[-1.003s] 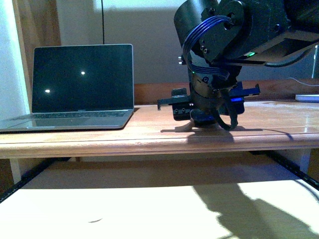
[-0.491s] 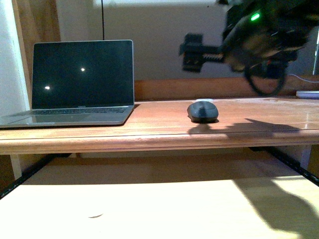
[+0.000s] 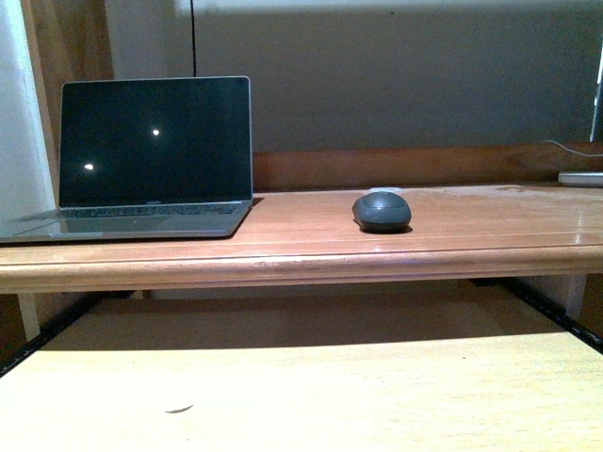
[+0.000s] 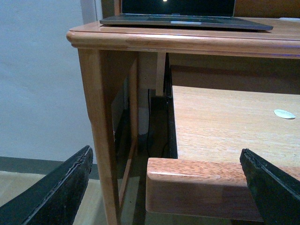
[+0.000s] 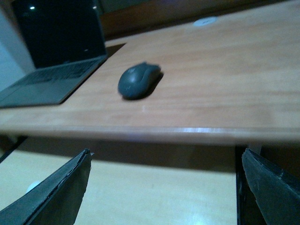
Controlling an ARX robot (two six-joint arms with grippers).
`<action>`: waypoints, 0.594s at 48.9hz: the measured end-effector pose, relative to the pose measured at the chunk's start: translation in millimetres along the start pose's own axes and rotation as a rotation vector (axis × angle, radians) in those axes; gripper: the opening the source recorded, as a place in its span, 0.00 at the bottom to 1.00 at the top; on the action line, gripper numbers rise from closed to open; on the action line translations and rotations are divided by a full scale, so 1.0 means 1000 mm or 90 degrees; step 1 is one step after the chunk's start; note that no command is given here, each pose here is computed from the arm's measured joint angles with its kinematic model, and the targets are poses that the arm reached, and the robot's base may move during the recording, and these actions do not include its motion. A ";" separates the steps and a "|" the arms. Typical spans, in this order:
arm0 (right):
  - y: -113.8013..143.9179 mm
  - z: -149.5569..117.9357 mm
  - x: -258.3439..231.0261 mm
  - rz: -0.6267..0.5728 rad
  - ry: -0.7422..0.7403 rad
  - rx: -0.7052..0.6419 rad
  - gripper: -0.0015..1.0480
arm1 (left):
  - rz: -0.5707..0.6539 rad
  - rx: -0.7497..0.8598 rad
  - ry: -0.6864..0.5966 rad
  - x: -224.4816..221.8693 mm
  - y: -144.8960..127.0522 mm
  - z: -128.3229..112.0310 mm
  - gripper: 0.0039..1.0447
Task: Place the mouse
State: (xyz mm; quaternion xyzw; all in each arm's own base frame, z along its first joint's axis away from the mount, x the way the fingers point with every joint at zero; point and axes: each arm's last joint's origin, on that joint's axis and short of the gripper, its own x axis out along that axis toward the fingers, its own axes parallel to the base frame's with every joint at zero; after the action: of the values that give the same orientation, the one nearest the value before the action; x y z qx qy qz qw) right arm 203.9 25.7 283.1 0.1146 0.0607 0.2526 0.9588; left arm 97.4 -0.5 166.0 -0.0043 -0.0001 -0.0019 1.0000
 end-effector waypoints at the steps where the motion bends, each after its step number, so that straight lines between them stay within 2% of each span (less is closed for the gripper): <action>1: -0.002 -0.005 -0.007 0.012 0.007 0.001 0.93 | 0.000 0.000 0.000 0.000 0.000 0.000 0.93; 10: -0.014 -0.042 -0.059 0.128 0.072 0.002 0.93 | 0.000 0.000 0.000 0.000 0.000 0.000 0.93; 15: -0.013 -0.055 -0.078 0.203 0.113 0.006 0.93 | 0.000 0.000 0.000 0.000 0.000 0.000 0.93; 23: -0.004 -0.086 -0.098 0.308 0.213 0.058 0.93 | 0.000 0.000 0.000 0.000 0.000 0.000 0.93; 26: 0.000 -0.094 -0.099 0.318 0.234 0.031 0.93 | 0.000 0.000 0.000 0.000 0.000 0.000 0.93; 29: 0.003 -0.102 -0.096 0.330 0.239 -0.043 0.93 | -0.001 0.000 0.000 0.000 0.000 0.000 0.93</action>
State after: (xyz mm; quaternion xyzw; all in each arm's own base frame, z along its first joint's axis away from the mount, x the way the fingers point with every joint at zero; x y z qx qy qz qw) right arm 101.1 -0.3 190.6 0.0456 0.1973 0.5069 0.8379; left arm 97.4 -0.5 166.0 -0.0041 -0.0001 -0.0031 1.0000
